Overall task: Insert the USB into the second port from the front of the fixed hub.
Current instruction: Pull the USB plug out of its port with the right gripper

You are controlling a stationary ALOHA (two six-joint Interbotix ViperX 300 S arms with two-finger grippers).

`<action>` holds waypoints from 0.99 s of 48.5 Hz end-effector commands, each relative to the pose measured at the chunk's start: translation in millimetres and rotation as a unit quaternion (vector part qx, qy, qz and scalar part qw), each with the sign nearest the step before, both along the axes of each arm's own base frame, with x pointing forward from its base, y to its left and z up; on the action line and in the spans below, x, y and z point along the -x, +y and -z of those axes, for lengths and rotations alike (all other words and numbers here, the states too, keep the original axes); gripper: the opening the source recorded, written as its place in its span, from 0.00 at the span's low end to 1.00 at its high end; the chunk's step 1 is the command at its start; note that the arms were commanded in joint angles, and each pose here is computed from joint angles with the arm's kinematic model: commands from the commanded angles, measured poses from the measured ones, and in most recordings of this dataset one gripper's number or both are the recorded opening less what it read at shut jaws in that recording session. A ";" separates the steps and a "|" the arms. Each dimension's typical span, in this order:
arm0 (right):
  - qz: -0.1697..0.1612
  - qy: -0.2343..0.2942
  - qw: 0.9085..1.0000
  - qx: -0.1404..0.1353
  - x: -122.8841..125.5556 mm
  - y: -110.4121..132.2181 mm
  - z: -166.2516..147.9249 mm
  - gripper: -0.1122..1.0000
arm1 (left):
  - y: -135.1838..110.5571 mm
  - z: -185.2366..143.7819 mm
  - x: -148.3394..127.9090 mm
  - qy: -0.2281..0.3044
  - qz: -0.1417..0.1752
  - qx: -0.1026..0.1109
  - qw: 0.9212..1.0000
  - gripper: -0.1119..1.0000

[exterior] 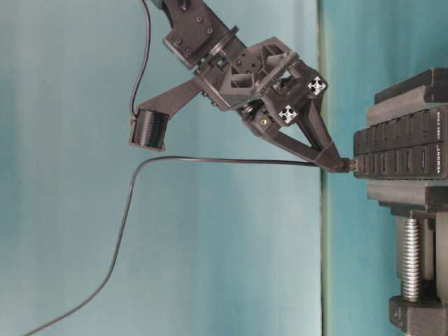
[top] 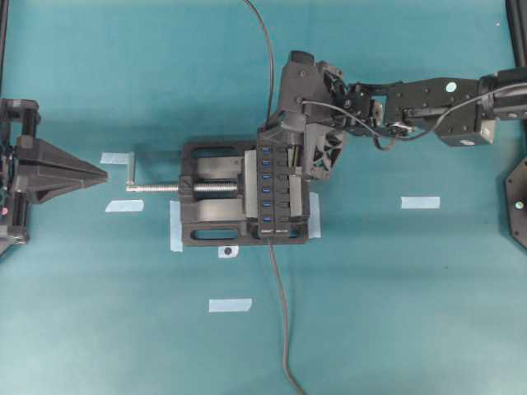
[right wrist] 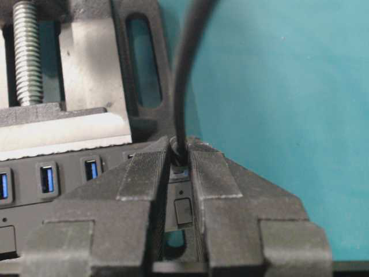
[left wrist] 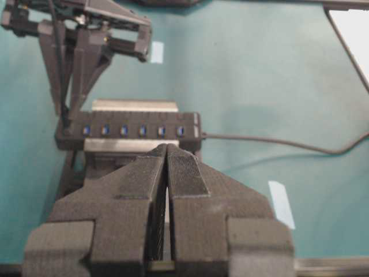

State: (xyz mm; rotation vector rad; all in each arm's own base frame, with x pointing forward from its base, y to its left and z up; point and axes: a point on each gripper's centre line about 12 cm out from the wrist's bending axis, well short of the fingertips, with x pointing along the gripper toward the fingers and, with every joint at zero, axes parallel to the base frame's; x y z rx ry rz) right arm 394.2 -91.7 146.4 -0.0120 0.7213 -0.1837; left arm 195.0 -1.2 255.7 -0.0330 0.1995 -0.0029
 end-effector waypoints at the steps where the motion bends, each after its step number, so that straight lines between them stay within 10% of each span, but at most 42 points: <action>1: -0.003 -0.022 1.000 0.005 -5.8 1.2 -15.3 0.19 | 0.3 -4.6 -1.8 -0.006 -0.001 0.001 1.000 0.10; 48: -0.002 -0.019 1.000 0.004 -6.3 4.5 -59.8 0.18 | 0.3 -1.5 -1.1 -0.002 -0.001 0.002 1.000 0.10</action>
